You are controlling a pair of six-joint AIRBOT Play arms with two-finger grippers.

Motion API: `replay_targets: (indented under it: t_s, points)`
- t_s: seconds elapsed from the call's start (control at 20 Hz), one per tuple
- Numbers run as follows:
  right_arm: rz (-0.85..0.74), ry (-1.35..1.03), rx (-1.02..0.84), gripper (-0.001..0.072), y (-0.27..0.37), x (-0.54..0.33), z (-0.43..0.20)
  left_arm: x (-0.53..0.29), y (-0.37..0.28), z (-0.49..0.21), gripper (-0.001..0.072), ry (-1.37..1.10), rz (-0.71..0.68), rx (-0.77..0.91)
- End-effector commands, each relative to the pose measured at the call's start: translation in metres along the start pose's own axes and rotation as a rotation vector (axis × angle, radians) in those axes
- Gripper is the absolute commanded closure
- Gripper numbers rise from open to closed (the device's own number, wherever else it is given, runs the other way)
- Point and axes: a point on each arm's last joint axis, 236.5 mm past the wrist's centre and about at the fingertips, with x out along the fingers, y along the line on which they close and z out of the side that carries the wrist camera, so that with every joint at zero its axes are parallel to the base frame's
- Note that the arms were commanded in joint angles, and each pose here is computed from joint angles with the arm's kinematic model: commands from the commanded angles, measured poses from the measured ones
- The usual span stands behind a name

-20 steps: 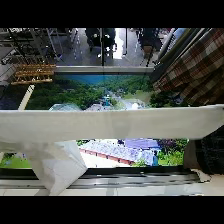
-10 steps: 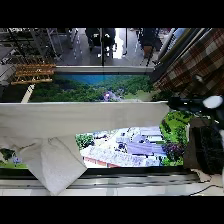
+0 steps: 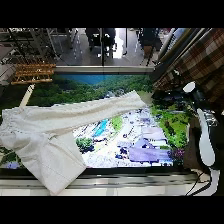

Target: Fold the clothes and pants, and hang the long-sleeved shirts on hangers.

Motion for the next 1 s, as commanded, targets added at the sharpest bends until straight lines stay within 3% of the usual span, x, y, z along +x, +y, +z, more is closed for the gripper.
replay_targets:
  t_s: [0.0,0.1,0.3,0.4,0.5,0.95]
  points:
    - [0.213,0.267,-0.022,0.0217,0.045,-0.026,-0.07,-0.025,0.061,-0.106,0.0171,0.423,0.103,-0.077]
    - [0.381,0.337,-0.043,0.0217,0.103,-0.032,-0.104,-0.024,0.059,-0.148,0.0224,0.545,0.049,-0.147]
    - [0.47,0.463,-0.154,0.0218,0.2,-0.024,-0.179,-0.005,0.033,-0.2,0.0203,0.641,-0.09,-0.241]
    - [0.435,0.509,-0.171,0.0217,0.235,0.001,-0.217,0.01,0.018,-0.198,0.012,0.582,-0.164,-0.299]
    - [0.404,0.52,-0.189,0.0206,0.264,0.03,-0.249,0.017,0.015,-0.19,0.0083,0.532,-0.183,-0.325]
    - [0.51,0.593,-0.19,0.0185,0.348,0.097,-0.323,0.009,0.026,-0.151,0.0083,0.364,-0.154,-0.231]
